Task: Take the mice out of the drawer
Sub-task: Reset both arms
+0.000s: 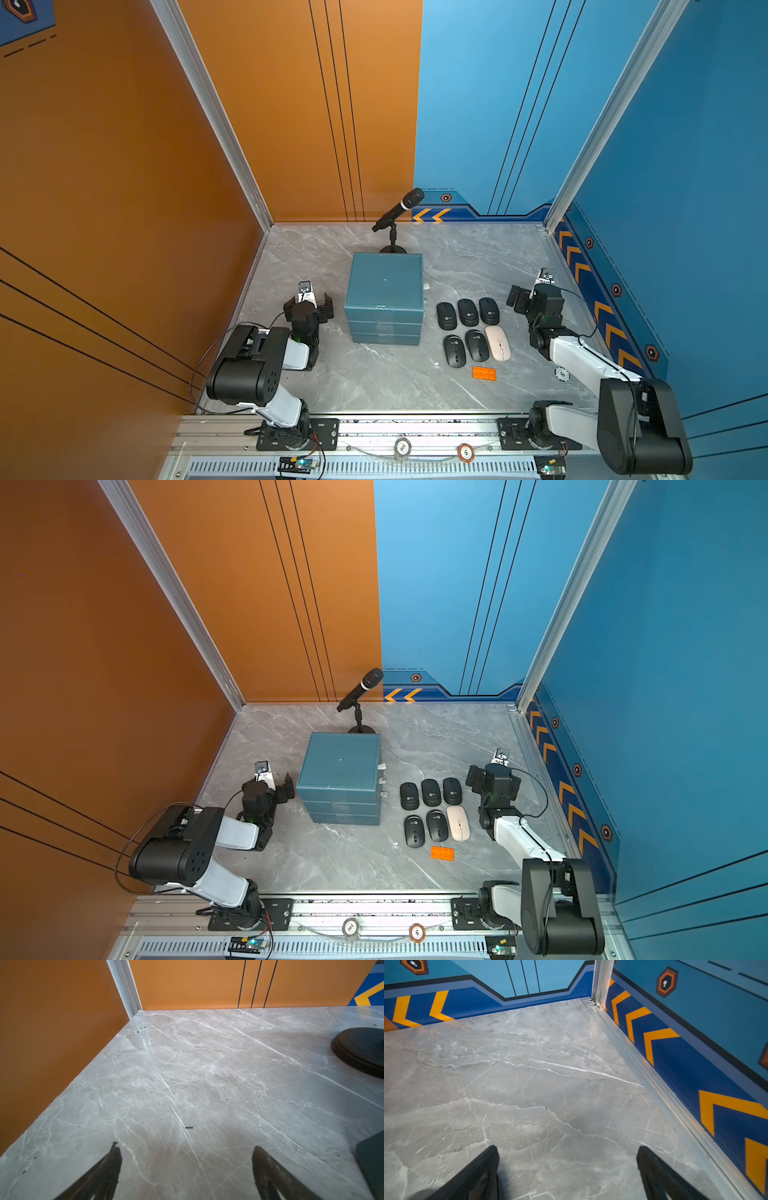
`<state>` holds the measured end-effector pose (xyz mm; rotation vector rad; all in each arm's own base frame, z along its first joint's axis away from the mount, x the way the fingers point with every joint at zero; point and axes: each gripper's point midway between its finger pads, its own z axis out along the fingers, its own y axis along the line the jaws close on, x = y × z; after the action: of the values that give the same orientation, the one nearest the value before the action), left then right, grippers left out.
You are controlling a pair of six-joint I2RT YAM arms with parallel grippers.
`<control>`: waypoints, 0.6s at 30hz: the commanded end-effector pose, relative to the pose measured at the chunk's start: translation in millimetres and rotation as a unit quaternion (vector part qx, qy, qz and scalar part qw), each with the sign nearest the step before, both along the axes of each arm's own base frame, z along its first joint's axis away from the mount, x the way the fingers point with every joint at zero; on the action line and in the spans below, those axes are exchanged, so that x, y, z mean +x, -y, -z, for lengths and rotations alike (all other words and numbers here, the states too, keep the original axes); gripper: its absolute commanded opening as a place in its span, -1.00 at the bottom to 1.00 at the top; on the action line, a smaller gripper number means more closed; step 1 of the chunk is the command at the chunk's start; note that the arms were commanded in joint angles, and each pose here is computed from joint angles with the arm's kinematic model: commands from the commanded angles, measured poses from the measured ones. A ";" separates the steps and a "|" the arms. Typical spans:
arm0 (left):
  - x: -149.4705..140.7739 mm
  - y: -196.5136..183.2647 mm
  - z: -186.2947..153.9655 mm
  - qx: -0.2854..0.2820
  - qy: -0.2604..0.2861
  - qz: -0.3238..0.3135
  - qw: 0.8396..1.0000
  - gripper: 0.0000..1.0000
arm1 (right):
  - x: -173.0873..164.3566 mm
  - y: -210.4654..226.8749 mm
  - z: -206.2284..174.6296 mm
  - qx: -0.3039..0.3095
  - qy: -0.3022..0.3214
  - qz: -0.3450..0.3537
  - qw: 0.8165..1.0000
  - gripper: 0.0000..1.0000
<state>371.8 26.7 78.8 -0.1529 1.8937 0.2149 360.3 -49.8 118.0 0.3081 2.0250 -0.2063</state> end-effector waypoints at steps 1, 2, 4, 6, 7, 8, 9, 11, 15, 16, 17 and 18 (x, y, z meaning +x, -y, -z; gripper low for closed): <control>17.8 4.4 -15.3 0.001 0.013 0.016 1.000 0.95 | 12.7 -12.5 -9.0 -0.017 0.038 -0.046 0.998 0.99; 19.6 4.9 -13.0 -0.001 0.002 0.018 1.000 0.95 | 14.0 -15.0 -6.5 -0.016 0.041 -0.052 0.998 0.99; 21.5 5.2 -10.5 -0.004 -0.013 0.019 1.000 0.95 | 16.5 -18.1 -2.3 -0.013 0.048 -0.059 0.997 1.00; 21.5 5.6 -10.8 -0.005 -0.010 0.021 1.000 0.95 | 19.8 -20.2 1.1 -0.009 0.058 -0.060 0.996 0.99; 21.3 5.3 -10.1 -0.005 -0.011 0.021 1.000 0.95 | 21.5 -23.1 1.4 -0.005 0.061 -0.065 0.996 0.99; 21.6 5.0 -10.7 -0.005 -0.011 0.021 1.000 0.95 | 23.6 -28.1 1.5 -0.004 0.068 -0.076 0.995 1.00; 21.5 5.1 -10.4 -0.005 -0.011 0.020 1.000 0.95 | 26.1 -35.5 1.7 -0.009 0.068 -0.094 0.993 0.99; 21.3 5.1 -10.3 -0.006 -0.011 0.020 1.000 0.95 | 28.0 -49.3 6.6 -0.028 0.057 -0.120 0.991 1.00; 22.1 5.2 -11.2 -0.006 -0.010 0.022 1.000 0.95 | 28.1 -54.0 11.5 -0.036 0.057 -0.128 0.989 0.99; 21.9 5.2 -11.2 -0.007 -0.010 0.022 1.000 0.95 | 27.6 -52.7 13.3 -0.033 0.057 -0.126 0.990 0.99; 22.0 5.1 -11.0 -0.006 -0.010 0.022 1.000 0.95 | 28.1 -52.0 14.3 -0.030 0.058 -0.126 0.990 1.00; 21.9 4.8 -10.8 -0.007 -0.010 0.021 1.000 0.95 | 28.8 -51.7 15.1 -0.028 0.059 -0.127 0.990 0.99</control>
<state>391.1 20.9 85.2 -0.1267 1.9236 0.1819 387.8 2.1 100.8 0.0430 1.9486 -0.0882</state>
